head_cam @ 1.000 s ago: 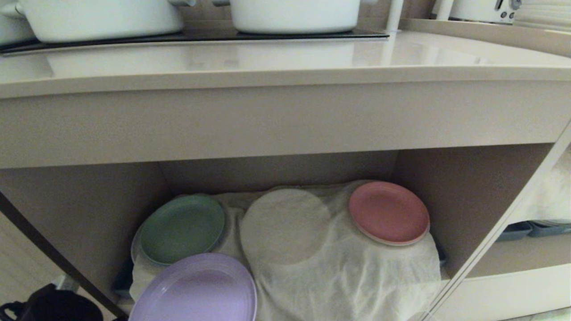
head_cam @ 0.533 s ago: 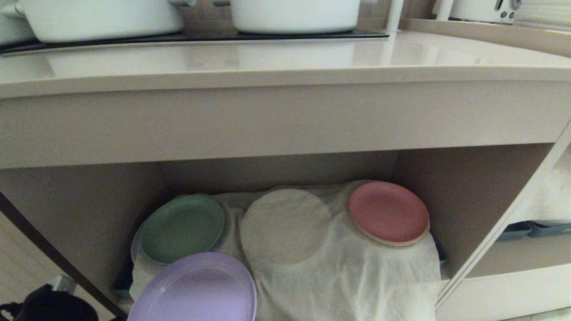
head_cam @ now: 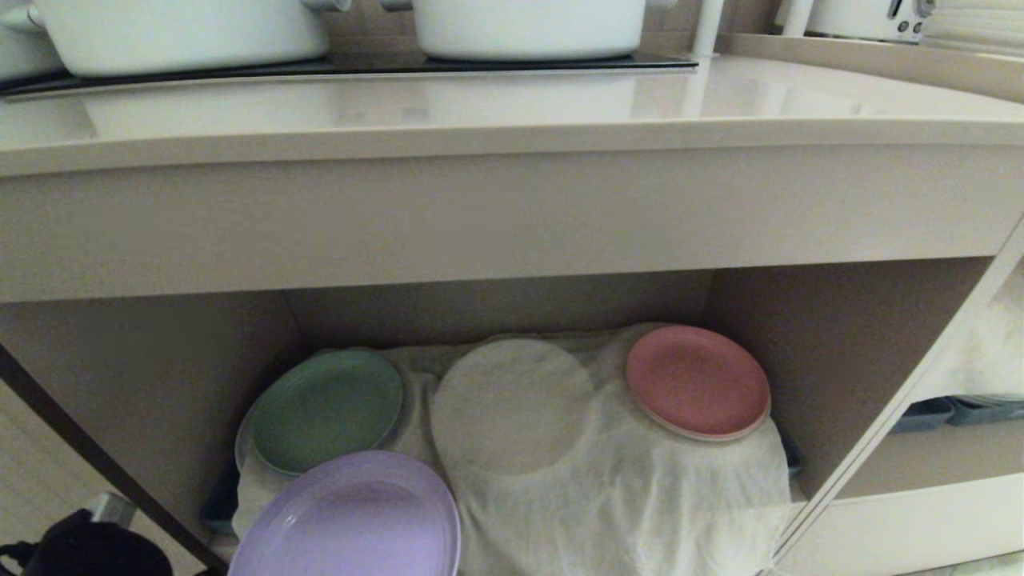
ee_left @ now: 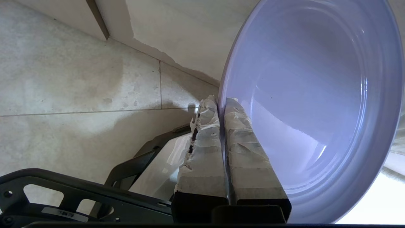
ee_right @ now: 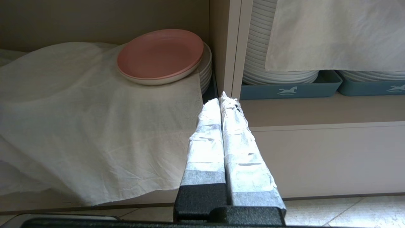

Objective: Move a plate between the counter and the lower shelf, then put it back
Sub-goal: Put the plate

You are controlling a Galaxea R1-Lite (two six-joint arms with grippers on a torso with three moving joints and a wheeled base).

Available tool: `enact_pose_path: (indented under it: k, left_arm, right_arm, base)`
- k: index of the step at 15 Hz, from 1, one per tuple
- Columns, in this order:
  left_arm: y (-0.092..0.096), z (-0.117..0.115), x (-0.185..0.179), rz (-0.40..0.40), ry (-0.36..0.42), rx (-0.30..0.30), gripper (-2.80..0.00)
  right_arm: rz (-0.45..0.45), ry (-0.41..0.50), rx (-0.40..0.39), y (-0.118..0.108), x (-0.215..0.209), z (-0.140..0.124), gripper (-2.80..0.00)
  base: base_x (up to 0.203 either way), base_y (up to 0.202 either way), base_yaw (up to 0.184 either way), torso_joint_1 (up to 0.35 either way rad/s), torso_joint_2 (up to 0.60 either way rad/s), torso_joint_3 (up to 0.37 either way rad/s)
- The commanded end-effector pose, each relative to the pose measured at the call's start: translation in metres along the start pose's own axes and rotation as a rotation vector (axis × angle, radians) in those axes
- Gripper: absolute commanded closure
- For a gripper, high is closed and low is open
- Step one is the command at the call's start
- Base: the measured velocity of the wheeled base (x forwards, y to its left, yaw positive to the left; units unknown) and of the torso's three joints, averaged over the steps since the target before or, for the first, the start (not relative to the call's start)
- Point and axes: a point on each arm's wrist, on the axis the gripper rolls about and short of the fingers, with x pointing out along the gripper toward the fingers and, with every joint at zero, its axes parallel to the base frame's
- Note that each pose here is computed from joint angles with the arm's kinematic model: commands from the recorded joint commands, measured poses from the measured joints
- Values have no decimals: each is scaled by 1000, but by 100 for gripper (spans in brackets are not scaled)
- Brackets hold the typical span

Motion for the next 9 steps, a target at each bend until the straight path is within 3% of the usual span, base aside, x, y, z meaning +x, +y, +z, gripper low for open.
enact_pose_path:
  k: [1, 9]
  left_arm:
    - [2, 0, -1, -5, -2, -9, 0]
    - [2, -3, -3, -2, 15, 19, 0]
  right_arm:
    - [1, 1, 0, 0, 0, 0, 0]
    - [1, 1, 0, 0, 0, 0, 0]
  base:
    - [0, 0, 0, 0, 0, 0]
    - [0, 0, 0, 0, 0, 0]
